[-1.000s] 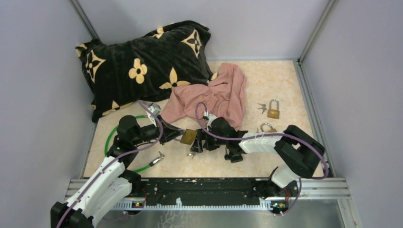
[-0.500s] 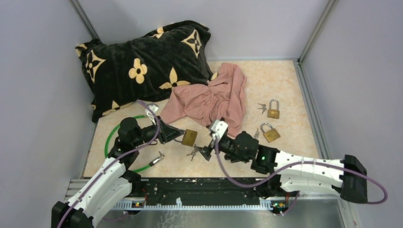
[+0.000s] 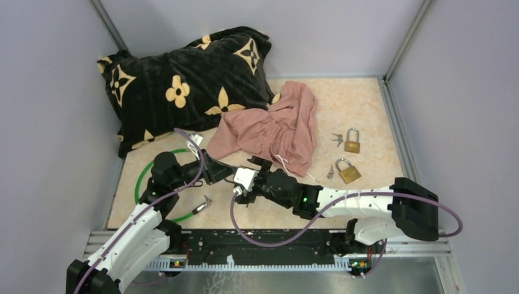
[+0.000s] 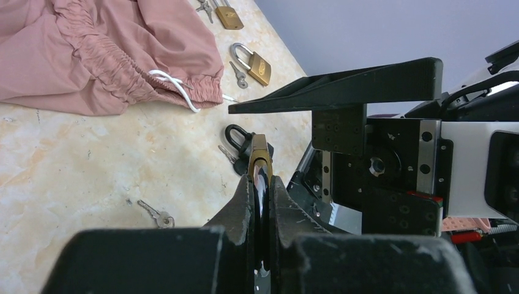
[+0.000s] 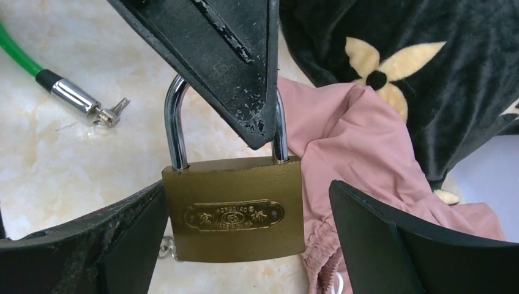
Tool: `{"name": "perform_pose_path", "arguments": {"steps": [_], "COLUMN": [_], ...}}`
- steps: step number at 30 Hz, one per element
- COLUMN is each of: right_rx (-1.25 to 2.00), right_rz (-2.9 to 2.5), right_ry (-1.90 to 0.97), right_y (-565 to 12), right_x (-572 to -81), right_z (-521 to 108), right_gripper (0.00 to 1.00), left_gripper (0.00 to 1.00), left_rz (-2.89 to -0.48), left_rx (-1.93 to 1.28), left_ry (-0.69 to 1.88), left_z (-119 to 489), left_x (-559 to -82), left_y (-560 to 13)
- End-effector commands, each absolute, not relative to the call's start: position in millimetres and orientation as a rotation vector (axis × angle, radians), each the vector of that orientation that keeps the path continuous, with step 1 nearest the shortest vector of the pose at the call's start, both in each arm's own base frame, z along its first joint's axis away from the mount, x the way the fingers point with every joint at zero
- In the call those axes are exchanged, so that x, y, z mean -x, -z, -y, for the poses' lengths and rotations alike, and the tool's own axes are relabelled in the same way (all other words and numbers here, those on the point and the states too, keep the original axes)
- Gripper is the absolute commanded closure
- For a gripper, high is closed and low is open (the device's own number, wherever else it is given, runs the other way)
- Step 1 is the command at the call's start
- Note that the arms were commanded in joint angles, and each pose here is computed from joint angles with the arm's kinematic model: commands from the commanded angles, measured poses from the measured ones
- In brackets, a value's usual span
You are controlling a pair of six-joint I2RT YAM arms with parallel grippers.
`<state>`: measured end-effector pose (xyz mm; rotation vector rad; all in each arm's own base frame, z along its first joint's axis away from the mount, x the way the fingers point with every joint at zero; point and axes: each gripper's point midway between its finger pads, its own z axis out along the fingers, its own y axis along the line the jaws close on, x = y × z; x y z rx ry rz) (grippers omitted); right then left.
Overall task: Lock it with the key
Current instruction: Place the lock at the center of the board.
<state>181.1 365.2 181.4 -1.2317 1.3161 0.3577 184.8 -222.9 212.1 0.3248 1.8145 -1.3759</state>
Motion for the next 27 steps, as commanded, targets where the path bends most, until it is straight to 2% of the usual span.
{"name": "perform_pose_path", "arguments": {"steps": [1,4,7,12,19,20,22,23,24,27], "right_rx": [1.135,1.173,1.183,1.174,1.128,1.110,1.048,1.043,1.008,0.902], "right_rz": [-1.278,-1.307,-1.349,-1.378,-1.501,-1.537,-1.636,-1.678,-1.742,-1.922], "right_ry": [-0.360,-0.364,-0.370,-0.399,-0.415,-0.420,-0.434,-0.425,-0.430,-0.428], "right_y": [-210.7,-202.1,-195.6,-193.3,-184.6,-181.2,-171.8,-164.1,-155.2,-126.5], "right_x": [-190.7,-190.5,-193.6,-194.2,-196.3,-196.5,-196.3,-195.2,-193.4,-187.2], "right_z": [-378.9,-384.6,-388.3,-394.0,-382.6,-378.7,-369.5,-363.9,-358.4,-341.1], "right_gripper": [0.02,0.04,0.13,0.51,0.94,1.00,1.00,1.00,1.00,1.00], "left_gripper": [1.00,1.00,1.00,1.00,1.00,0.88,0.35,0.16,0.03,0.01], "left_rz": [-1.672,-1.669,-1.667,-1.680,-1.674,-1.686,-1.714,-1.727,-1.731,-1.732], "left_rx": [-0.381,-0.398,-0.410,-0.419,-0.429,-0.409,-0.351,-0.328,-0.315,-0.312], "left_ry": [1.411,1.414,1.420,1.446,1.420,1.407,1.364,1.341,1.312,1.240], "left_z": [225.6,226.1,226.7,228.0,226.8,225.6,221.8,220.0,217.9,213.6], "left_x": [-182.0,-180.3,-178.8,-174.7,-176.2,-178.5,-186.8,-190.6,-194.7,-203.0], "left_y": [-242.5,-242.3,-241.6,-237.4,-237.0,-235.1,-230.4,-227.8,-226.1,-223.9]}}
